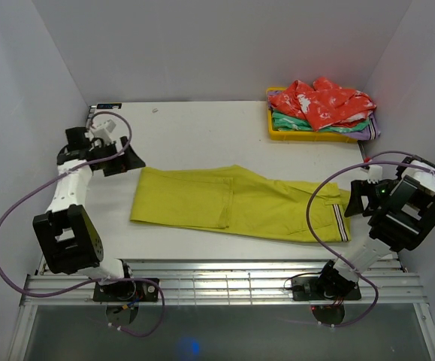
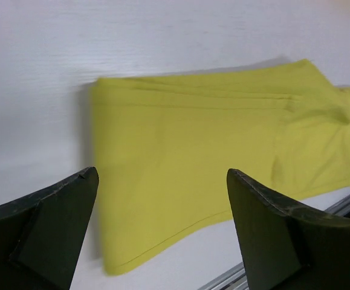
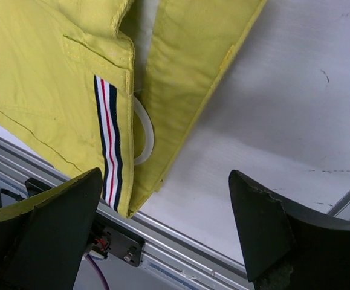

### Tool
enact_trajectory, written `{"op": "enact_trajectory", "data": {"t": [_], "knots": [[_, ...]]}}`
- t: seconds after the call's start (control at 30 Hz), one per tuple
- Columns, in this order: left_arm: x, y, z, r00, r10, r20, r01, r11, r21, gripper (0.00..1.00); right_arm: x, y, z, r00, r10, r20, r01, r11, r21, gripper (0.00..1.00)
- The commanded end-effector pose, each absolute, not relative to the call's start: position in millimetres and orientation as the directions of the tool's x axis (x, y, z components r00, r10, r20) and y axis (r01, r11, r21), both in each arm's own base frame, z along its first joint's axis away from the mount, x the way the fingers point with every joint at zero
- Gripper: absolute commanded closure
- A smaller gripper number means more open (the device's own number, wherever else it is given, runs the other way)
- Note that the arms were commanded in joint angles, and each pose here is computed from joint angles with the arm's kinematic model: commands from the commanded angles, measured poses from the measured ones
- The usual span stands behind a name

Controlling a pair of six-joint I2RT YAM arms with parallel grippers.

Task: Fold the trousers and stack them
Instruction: Fold the trousers

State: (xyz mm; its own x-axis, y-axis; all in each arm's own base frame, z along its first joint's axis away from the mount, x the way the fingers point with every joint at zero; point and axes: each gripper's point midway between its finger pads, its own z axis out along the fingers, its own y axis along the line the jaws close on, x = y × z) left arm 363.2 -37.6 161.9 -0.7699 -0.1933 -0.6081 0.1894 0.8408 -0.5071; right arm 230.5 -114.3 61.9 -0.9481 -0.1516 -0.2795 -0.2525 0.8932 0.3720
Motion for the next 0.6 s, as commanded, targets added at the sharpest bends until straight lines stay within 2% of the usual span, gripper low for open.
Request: {"op": "enact_trajectory", "data": {"t": [0.0, 0.13, 0.33, 0.43, 0.53, 0.57], "knots": [[319, -17, 151, -0.806, -0.085, -0.586, 0.306, 0.787, -0.536, 0.02, 228, -121, 70, -0.952, -0.134, -0.277, -0.240, 0.887, 0.395, 0.10], [300, 3, 119, -0.846, -0.141, -0.514, 0.246, 0.752, -0.612, 0.02, 230, -120, 72, -0.950, -0.112, -0.290, -0.230, 0.882, 0.411, 0.10], [293, 2, 72, -0.875, -0.190, -0.446, 0.177, 0.731, -0.659, 0.02, 224, -120, 63, -0.958, -0.115, -0.263, -0.219, 0.885, 0.411, 0.10], [297, 0, 60, -0.888, -0.233, -0.397, 0.132, 0.698, -0.704, 0.09, 218, -124, 56, -0.963, -0.120, -0.240, -0.211, 0.891, 0.401, 0.10], [304, 1, 51, -0.890, -0.256, -0.377, 0.109, 0.684, -0.721, 0.21, 219, -132, 55, -0.966, -0.106, -0.236, -0.195, 0.898, 0.393, 0.10], [305, 1, 50, -0.892, -0.259, -0.371, 0.104, 0.680, -0.726, 0.28, 218, -132, 55, -0.968, -0.100, -0.228, -0.187, 0.896, 0.402, 0.10]]}}
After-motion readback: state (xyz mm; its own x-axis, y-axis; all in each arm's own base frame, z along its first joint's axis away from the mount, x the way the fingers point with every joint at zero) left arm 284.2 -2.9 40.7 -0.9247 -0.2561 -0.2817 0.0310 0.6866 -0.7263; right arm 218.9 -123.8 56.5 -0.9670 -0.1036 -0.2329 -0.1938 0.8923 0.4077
